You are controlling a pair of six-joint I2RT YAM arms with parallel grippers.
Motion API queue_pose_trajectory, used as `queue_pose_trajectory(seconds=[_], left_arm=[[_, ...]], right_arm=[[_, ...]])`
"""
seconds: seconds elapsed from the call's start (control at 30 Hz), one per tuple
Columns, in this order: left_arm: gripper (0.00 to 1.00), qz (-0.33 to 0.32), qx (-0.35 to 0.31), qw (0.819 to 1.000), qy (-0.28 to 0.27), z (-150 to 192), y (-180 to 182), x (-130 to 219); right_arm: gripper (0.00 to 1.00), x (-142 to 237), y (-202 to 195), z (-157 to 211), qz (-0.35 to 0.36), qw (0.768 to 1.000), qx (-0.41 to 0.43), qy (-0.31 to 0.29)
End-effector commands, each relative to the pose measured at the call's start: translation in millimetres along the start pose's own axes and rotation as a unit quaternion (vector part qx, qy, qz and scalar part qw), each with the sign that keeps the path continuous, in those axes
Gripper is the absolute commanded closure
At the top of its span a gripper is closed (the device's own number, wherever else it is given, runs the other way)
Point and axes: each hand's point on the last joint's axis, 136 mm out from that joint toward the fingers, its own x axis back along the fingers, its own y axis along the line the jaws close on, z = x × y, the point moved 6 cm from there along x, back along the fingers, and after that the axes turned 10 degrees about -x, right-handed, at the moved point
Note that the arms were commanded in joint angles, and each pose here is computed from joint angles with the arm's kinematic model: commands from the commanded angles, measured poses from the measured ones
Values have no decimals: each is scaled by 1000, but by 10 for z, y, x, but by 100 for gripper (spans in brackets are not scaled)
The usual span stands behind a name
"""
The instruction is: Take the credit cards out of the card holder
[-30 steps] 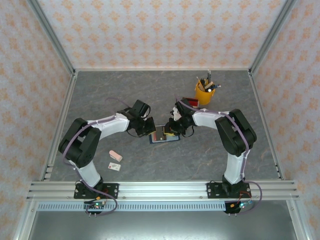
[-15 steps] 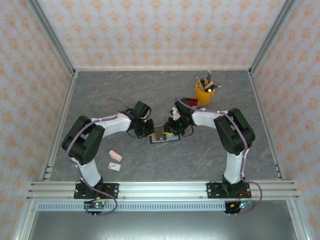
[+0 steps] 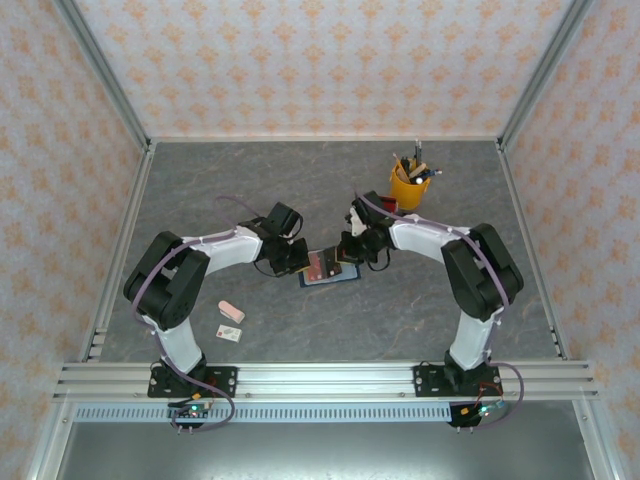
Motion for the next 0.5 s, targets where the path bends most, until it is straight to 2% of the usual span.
queue_pose_trajectory(seconds=[0.0,0.17,0.33,0.47], left_arm=[[97,-69,10,997,21,131,322,-38],[95,-58,-3,998,7,54,224,117],[77,-36,-15,999,-18,-54,97,455],[60,-31,-10,999,-43,-114,124,743]], right_arm=[[100,235,-9,-15,38,998,37,-24],[100,608,240,6,0,993,106,-59],[100,1049,369,-97,28,972,181,-148],[100,1305,404,-227,58,953,225,-197]])
